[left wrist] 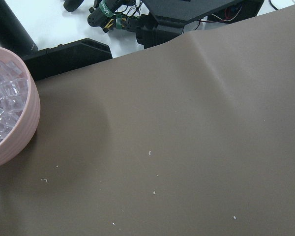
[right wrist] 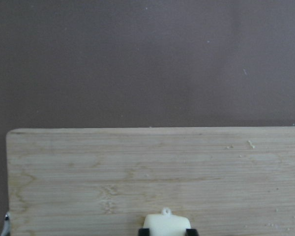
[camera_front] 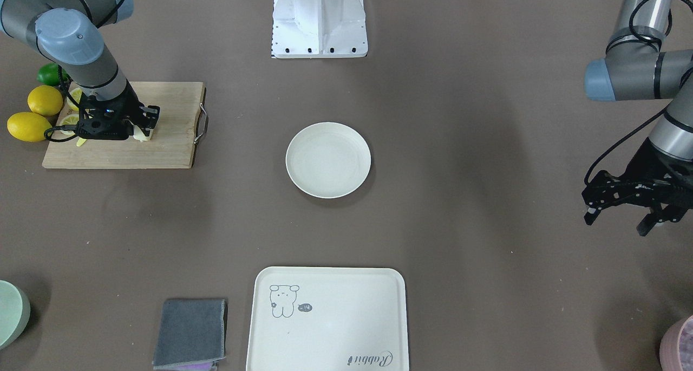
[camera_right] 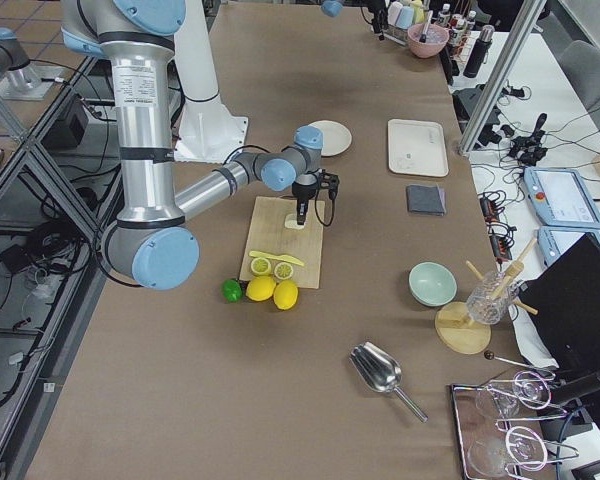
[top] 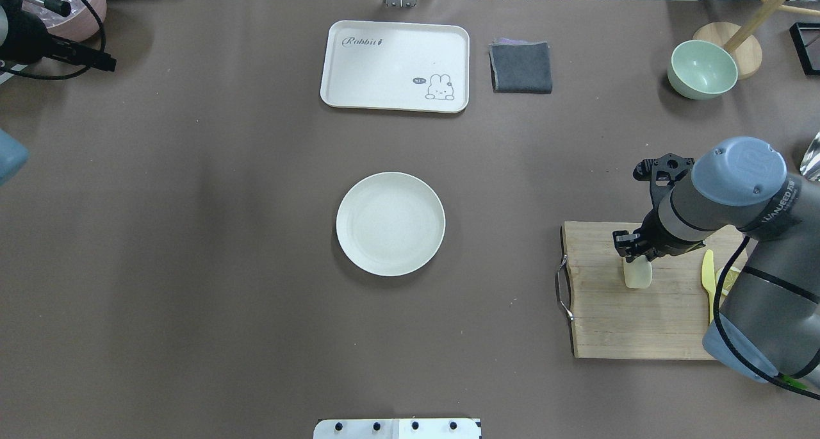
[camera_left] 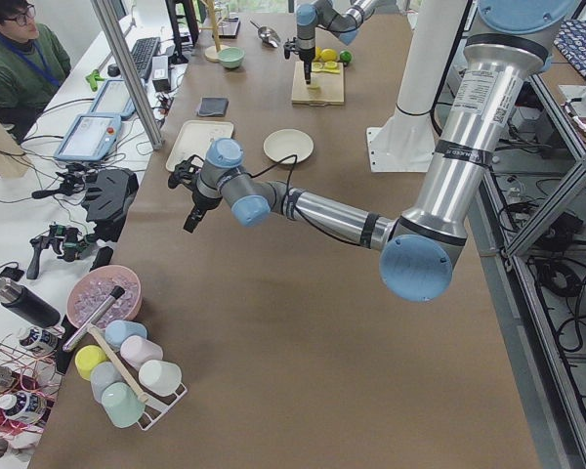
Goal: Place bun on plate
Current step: 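Lower the right gripper onto the cream bun and grasp it, then lift the bun with the right gripper and carry it over the plate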
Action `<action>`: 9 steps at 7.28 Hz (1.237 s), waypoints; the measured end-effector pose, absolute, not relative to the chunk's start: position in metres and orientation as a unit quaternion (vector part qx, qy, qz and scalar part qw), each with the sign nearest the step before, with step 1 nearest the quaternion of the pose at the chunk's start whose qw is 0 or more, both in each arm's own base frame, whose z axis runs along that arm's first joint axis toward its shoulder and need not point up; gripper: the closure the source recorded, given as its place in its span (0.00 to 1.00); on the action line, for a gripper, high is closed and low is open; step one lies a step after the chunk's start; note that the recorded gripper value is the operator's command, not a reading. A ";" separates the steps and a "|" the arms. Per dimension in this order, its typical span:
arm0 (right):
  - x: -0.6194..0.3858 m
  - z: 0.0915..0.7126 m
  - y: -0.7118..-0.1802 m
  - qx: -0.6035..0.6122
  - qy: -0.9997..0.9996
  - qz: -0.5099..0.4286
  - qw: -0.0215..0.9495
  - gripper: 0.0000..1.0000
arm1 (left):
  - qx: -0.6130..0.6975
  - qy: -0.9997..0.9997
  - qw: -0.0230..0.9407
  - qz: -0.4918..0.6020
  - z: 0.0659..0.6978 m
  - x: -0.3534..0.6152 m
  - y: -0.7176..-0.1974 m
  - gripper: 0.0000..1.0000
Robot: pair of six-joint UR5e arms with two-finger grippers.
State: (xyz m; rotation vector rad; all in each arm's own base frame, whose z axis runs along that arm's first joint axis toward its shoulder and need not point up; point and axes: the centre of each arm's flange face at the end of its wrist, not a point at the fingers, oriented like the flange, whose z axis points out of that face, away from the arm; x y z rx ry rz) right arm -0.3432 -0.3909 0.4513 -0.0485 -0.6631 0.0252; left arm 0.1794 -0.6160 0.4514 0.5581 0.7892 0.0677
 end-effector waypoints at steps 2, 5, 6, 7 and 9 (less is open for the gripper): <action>-0.340 0.440 -0.399 -0.014 -0.331 0.025 0.943 1.00 | 0.263 0.381 0.886 0.021 0.453 0.178 -0.616 0.02; -0.323 0.388 -0.429 0.021 -0.369 0.043 0.928 1.00 | 0.260 0.383 0.886 0.018 0.455 0.176 -0.617 0.02; -0.325 0.363 -0.441 0.036 -0.385 0.045 0.921 1.00 | 0.259 0.383 0.886 0.019 0.455 0.177 -0.617 0.02; -0.334 0.332 -0.452 0.052 -0.404 0.043 0.912 1.00 | 0.260 0.384 0.886 0.022 0.453 0.180 -0.617 0.02; -0.363 0.275 -0.471 0.074 -0.434 0.034 0.897 1.00 | 0.263 0.388 0.883 0.035 0.445 0.193 -0.616 0.02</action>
